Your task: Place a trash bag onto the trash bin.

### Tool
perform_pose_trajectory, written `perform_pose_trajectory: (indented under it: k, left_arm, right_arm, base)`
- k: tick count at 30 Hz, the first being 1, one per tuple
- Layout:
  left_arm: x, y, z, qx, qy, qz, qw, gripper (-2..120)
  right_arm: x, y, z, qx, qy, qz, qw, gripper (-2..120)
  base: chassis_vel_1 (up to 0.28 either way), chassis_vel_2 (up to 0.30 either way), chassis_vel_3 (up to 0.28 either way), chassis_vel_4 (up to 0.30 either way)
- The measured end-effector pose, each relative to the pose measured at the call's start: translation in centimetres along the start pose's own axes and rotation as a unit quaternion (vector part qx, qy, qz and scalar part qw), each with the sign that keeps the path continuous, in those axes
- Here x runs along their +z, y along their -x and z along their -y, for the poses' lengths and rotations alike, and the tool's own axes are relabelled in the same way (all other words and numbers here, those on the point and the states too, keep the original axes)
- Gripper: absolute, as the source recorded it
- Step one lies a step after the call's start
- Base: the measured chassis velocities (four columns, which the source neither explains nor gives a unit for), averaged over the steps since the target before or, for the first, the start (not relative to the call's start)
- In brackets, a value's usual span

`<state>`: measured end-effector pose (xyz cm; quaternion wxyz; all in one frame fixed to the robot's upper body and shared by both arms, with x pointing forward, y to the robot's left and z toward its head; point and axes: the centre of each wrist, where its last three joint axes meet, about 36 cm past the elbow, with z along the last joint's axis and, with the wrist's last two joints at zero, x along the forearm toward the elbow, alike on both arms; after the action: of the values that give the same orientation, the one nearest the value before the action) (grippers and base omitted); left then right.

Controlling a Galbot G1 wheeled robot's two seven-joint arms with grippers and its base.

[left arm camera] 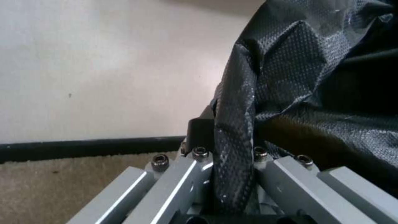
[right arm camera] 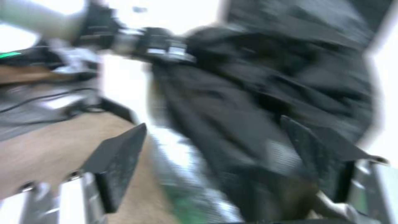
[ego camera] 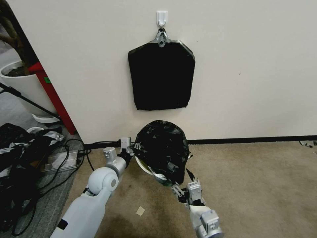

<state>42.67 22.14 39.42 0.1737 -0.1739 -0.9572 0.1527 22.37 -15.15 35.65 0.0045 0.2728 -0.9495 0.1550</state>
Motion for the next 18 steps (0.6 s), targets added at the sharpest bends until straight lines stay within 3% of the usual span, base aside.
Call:
perform_pose_trajectory:
  k: [2, 8, 10, 12, 18]
  left_arm:
    - [-0.6, -0.2, 0.2, 0.001, -0.009, 0.001, 1.0000, 3]
    - [-1.2, -0.7, 0.1, 0.002, -0.019, 0.004, 0.9998, 3]
    - [-1.4, -0.8, 0.0, 0.001, -0.022, 0.005, 0.9998, 3]
    - [-1.5, -1.0, 0.0, 0.002, -0.027, 0.006, 0.9996, 3]
    - [-1.7, -1.0, 0.2, 0.005, -0.033, 0.008, 0.9994, 3]
  right_arm:
    - [1.3, 0.2, 0.6, -0.048, -0.053, 0.033, 0.997, 98]
    - [2.5, 0.9, 0.8, -0.034, -0.110, 0.034, 0.993, 97]
    - [2.7, 1.2, 0.9, -0.005, -0.131, 0.027, 0.991, 92]
    - [2.8, 1.7, 1.0, 0.041, -0.156, 0.018, 0.987, 80]
    - [3.1, 1.7, 0.8, 0.055, -0.185, 0.017, 0.981, 59]
  base:
    - [0.000, 0.000, 0.000, 0.000]
    - [0.000, 0.000, 0.000, 0.000]
    - [0.000, 0.000, 0.000, 0.000]
    - [0.000, 0.000, 0.000, 0.000]
    - [0.000, 0.000, 0.000, 0.000]
